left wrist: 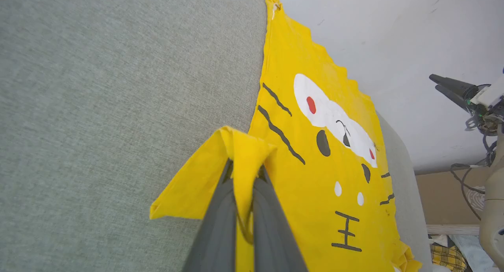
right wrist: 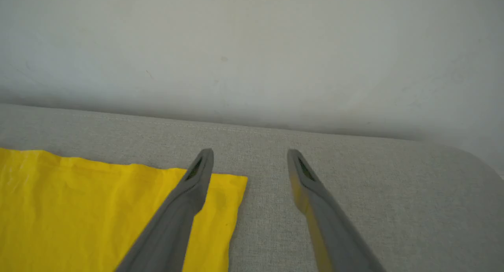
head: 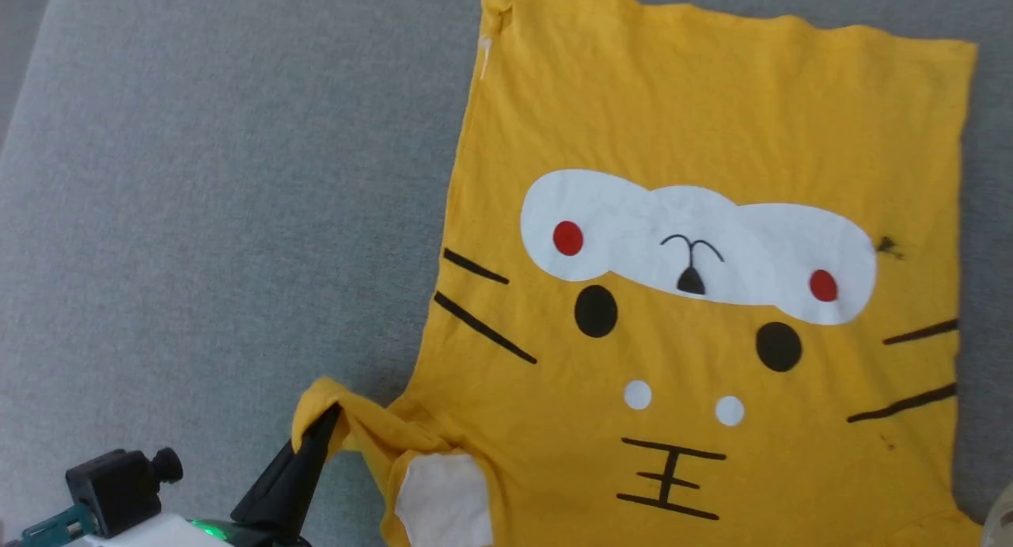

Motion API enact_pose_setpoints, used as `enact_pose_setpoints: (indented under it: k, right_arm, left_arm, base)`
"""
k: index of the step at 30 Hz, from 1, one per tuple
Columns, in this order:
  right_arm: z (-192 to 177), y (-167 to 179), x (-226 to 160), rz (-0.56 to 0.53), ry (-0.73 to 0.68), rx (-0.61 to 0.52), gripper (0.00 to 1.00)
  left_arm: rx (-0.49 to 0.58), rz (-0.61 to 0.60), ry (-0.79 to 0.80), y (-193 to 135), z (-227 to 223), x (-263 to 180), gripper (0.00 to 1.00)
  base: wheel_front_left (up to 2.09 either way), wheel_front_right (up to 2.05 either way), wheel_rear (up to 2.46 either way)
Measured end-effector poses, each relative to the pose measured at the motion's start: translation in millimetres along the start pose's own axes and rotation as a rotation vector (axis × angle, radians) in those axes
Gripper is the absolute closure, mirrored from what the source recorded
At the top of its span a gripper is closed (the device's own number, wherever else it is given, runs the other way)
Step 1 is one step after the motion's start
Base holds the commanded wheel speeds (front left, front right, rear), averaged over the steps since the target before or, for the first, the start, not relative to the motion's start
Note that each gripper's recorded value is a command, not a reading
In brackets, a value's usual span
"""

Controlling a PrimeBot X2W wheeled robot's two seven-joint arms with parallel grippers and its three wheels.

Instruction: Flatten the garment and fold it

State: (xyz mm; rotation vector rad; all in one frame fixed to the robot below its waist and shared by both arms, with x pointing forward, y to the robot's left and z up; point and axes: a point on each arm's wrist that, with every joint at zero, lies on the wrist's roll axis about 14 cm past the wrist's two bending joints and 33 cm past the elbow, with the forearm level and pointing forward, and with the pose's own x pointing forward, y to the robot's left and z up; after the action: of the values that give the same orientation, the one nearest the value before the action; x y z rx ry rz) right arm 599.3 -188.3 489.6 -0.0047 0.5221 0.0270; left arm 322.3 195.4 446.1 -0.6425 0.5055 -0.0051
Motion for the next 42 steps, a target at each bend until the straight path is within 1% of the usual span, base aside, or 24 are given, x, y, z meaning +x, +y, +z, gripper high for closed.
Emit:
enact_pose_setpoints:
  k: [6,10,13,14,15,16,22,24,26,28,32,35,37,42]
  right_arm:
    - [-60.6,0.3,38.6,-0.046,0.196,-0.021,0.00]
    - [-92.6,8.4,53.9,-0.042,0.289,-0.009,0.00]
    - [-109.7,14.7,60.7,-0.041,0.344,-0.012,0.00]
    - [-111.3,15.7,62.3,-0.042,0.346,-0.009,0.05]
    - [-111.7,17.3,63.9,-0.039,0.345,-0.005,0.71]
    - [-112.4,18.9,65.3,-0.037,0.345,-0.003,1.00]
    - [-105.2,32.4,63.7,-0.001,0.302,-0.013,1.00]
    - [-96.6,34.2,59.3,0.017,0.265,0.011,1.00]
    - [-83.1,30.8,51.8,0.021,0.216,0.026,1.00]
    - [-71.6,20.0,40.1,0.006,0.168,0.043,1.00]
    - [-61.8,-17.5,3.9,-0.051,0.096,0.111,1.00]
    - [-69.8,-58.5,-32.8,-0.132,0.070,0.181,1.00]
    - [-87.9,-85.5,-60.6,-0.195,0.082,0.233,1.00]
    - [-151.4,-146.4,-139.2,-0.363,0.143,0.385,1.00]
  left_arm:
    - [-0.018,0.061,0.026,16.2,-9.9,5.6,1.00]
    - [-0.024,0.092,0.034,25.0,-14.1,7.4,1.00]
    - [-0.028,0.121,0.043,32.1,-17.2,6.0,1.00]
    - [-0.029,0.129,0.042,33.9,-17.5,5.4,1.00]
    - [-0.029,0.135,0.041,35.3,-17.7,5.1,1.00]
    - [-0.029,0.137,0.042,36.2,-18.1,4.9,1.00]
    - [-0.022,0.127,0.021,35.6,-13.5,7.5,1.00]
    - [-0.011,0.124,0.008,35.6,-9.4,7.3,1.00]
    - [0.007,0.124,-0.004,35.6,-4.8,6.7,1.00]
    - [0.015,0.111,-0.015,32.3,-0.8,6.9,1.00]
    - [0.035,0.073,-0.032,21.3,5.3,6.0,1.00]
    - [0.054,0.039,-0.025,12.0,5.6,7.3,1.00]
    - [0.067,0.010,-0.026,4.1,7.2,10.3,1.00]
    - [0.083,-0.057,-0.013,-15.2,6.4,17.7,1.00]
  base:
    - [0.00,0.00,0.00]
    - [0.00,0.00,0.00]
    - [0.00,0.00,0.00]
    - [0.00,0.00,0.00]
    - [0.00,0.00,0.00]
    - [0.00,0.00,0.00]
    - [0.00,0.00,0.00]
    - [0.00,0.00,0.00]
    - [0.00,0.00,0.00]
    - [0.00,0.00,0.00]
    - [0.00,0.00,0.00]
    - [0.00,0.00,0.00]
    - [0.00,0.00,0.00]
    - [0.00,0.00,0.00]
